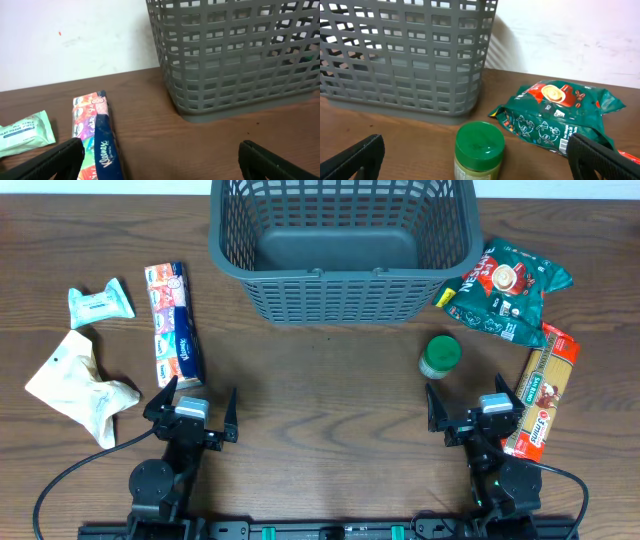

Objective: Pack container

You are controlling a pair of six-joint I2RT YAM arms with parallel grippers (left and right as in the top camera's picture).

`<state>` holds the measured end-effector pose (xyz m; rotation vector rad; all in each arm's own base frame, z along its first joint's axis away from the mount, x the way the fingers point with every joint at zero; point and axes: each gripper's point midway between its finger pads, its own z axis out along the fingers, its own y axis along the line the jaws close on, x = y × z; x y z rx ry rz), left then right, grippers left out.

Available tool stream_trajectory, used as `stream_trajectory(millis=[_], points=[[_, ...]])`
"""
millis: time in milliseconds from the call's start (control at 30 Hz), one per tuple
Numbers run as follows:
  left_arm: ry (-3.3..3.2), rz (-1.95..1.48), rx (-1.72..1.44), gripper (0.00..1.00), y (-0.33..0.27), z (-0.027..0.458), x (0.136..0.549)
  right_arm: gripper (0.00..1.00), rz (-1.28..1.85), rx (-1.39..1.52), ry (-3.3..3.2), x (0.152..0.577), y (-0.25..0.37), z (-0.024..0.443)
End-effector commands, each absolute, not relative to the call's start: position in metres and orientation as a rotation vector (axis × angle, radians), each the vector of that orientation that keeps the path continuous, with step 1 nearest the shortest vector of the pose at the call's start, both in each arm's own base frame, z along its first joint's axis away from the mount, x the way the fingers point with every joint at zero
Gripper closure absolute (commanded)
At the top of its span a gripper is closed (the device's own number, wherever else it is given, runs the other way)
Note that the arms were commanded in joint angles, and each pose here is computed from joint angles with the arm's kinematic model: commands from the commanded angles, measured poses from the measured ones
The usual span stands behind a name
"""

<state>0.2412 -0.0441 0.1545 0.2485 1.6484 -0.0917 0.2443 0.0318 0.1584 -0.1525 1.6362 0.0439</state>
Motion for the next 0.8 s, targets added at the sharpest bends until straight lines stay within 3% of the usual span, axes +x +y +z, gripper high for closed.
stream_trajectory(millis=[0,567,767], points=[[1.688,-0.118,0.293,0.01,-0.0509,0.1399,0.2387,0.01,0.051,-0.163,1.635,0.2438,0.0343,0.1572],[1.688,-0.118,0.293,0.02,-0.0509,0.1399,0.2387,0.01,0.078,-0.153,1.635,0.2436,0.0362,0.1576],[1.682,-0.121,0.295,0.01,-0.0517,0.1414,0.2387,0.01,0.223,-0.039,1.646,0.2429,0.0404,0.1577]])
